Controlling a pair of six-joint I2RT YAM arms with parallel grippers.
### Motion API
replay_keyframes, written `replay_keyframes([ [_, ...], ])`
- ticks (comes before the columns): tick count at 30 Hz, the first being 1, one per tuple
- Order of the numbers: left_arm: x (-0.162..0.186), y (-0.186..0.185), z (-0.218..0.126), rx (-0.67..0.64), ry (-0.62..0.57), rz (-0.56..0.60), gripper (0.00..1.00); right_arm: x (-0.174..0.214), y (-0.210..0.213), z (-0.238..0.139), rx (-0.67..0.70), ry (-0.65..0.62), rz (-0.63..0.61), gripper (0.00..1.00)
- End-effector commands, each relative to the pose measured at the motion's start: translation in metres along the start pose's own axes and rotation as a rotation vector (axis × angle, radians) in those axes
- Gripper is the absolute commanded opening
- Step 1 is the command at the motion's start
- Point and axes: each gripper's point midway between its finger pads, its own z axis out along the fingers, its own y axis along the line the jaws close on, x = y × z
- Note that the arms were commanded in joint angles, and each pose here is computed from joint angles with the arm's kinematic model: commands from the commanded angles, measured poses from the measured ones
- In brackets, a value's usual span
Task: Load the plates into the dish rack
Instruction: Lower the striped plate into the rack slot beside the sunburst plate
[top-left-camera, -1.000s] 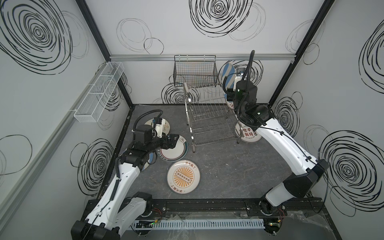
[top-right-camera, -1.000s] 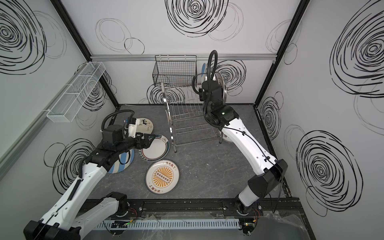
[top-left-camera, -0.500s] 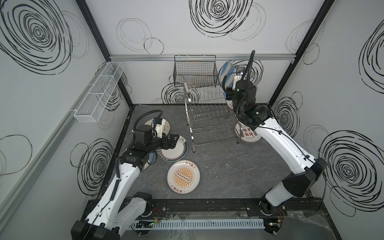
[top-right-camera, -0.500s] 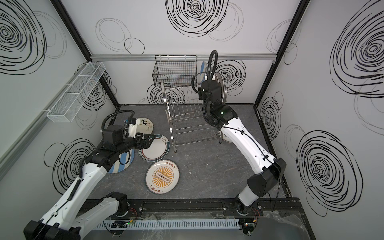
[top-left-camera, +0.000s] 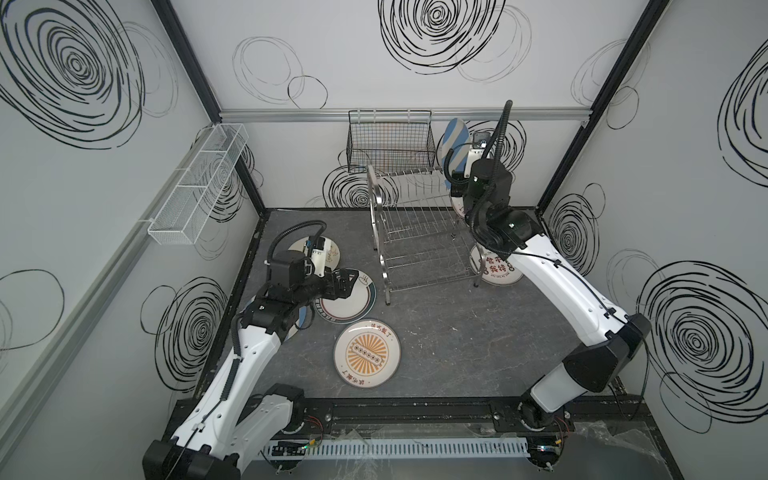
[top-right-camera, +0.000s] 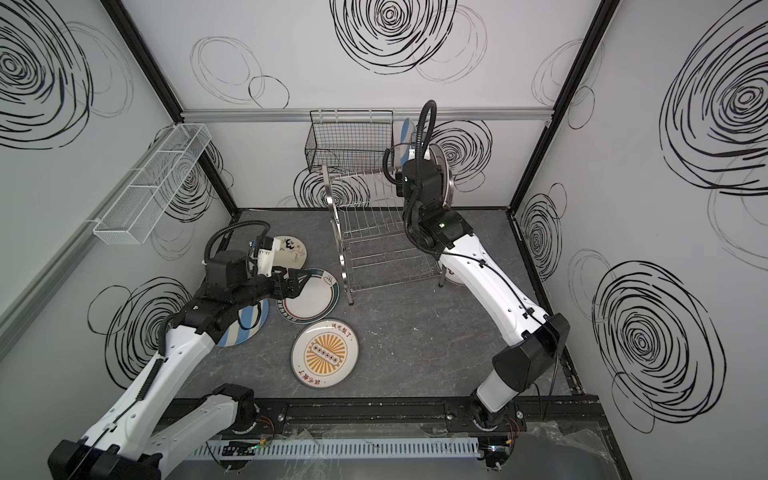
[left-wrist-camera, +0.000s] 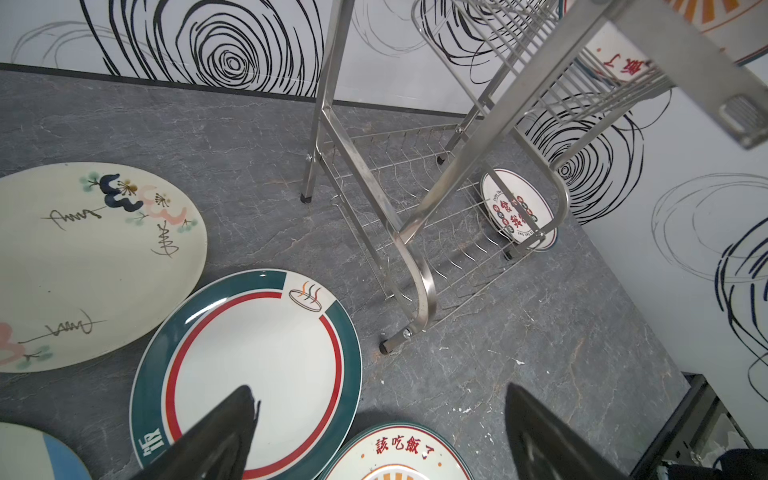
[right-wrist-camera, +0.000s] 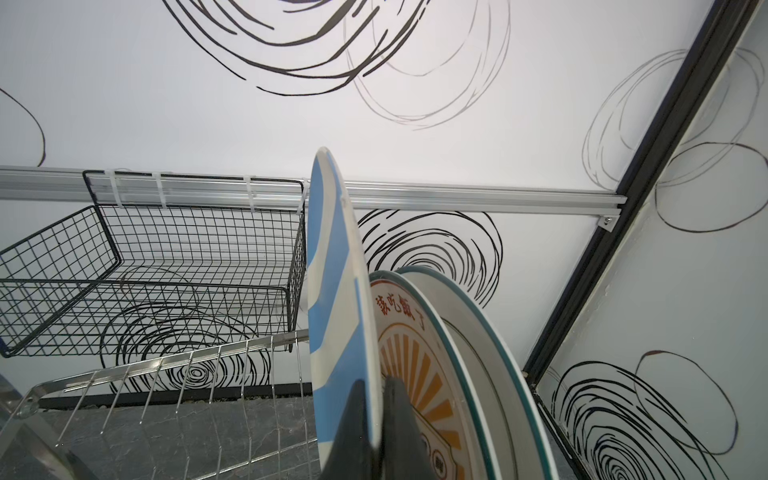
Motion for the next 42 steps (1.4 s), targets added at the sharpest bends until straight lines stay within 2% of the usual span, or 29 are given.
replay_keyframes([
  [1,-0.004,0.002,0.001,0.003,-0.022,0.022,0.96,-0.014,0.0,0.001,0.004,-0.052,0.059,0.0],
  [18,0.001,0.003,0.004,0.005,-0.012,0.017,0.96,0.032,-0.001,0.006,0.017,0.025,0.048,0.0],
  [24,0.001,0.003,0.004,0.006,-0.013,0.017,0.96,0.036,-0.006,0.0,0.018,0.03,0.039,0.0],
  [28,0.002,0.002,0.004,0.012,-0.013,0.014,0.96,0.036,-0.01,-0.005,0.014,0.025,0.026,0.13],
  [42,0.002,-0.001,-0.001,0.019,-0.025,0.018,0.96,0.031,-0.003,-0.022,-0.016,0.025,0.016,0.39],
])
